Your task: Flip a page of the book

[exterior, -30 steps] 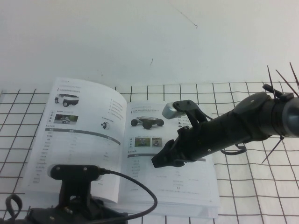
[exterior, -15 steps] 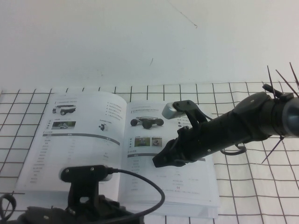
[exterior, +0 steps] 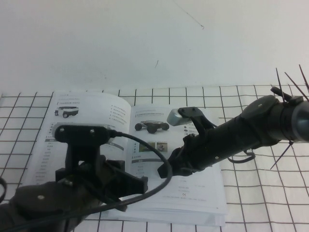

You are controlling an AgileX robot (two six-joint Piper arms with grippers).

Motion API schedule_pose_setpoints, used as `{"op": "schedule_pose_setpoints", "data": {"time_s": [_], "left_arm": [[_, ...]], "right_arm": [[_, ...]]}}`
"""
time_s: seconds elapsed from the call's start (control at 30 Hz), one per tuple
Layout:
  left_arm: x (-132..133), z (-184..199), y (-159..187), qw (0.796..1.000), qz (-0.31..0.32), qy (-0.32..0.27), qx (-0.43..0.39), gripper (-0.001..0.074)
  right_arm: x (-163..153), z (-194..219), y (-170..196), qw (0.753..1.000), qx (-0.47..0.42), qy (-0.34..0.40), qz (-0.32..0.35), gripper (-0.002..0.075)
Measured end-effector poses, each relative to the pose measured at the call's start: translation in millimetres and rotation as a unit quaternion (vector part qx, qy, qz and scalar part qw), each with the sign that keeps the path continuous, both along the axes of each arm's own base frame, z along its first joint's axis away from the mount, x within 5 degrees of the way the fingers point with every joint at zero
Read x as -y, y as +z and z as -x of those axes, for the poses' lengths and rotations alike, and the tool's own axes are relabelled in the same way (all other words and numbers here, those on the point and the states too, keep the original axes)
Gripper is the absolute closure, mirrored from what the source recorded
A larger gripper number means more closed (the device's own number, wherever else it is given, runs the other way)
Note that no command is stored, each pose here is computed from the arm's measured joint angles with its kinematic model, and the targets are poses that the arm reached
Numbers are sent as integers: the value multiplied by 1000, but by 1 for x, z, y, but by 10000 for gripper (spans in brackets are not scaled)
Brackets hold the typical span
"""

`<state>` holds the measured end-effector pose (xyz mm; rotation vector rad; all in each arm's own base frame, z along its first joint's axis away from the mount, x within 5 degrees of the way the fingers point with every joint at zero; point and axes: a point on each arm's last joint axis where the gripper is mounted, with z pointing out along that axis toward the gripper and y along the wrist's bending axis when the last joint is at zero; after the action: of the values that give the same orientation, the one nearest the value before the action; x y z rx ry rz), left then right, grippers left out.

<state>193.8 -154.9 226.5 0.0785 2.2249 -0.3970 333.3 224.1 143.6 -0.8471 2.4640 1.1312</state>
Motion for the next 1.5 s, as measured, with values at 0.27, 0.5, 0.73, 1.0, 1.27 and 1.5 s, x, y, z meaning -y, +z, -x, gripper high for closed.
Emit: {"op": "schedule_pose_setpoints", "data": {"time_s": [0.27, 0.5, 0.73, 1.0, 1.27, 1.5], "left_arm": [[12, -19, -54, 990, -129, -9, -53, 737], [19, -21, -78, 987, -129, -11, -95, 737], [21, -20, -69, 991, -100, -10, -89, 738], [4, 1, 21, 999, 10, -33, 35, 737], [-16, 71, 112, 940, 184, -229, 176, 737], [-15, 115, 121, 881, 241, -388, 125, 737]], "right_arm": [[1, 1, -1, 1000, -13, -5, 4, 652], [1, 1, -1, 1000, -19, -9, 7, 652], [1, 1, 3, 1000, -12, -9, 8, 652], [17, 11, 84, 993, 117, 3, 8, 652], [61, 71, 188, 974, 214, 41, 55, 702], [98, 131, 215, 969, 171, 81, 157, 723]]}}
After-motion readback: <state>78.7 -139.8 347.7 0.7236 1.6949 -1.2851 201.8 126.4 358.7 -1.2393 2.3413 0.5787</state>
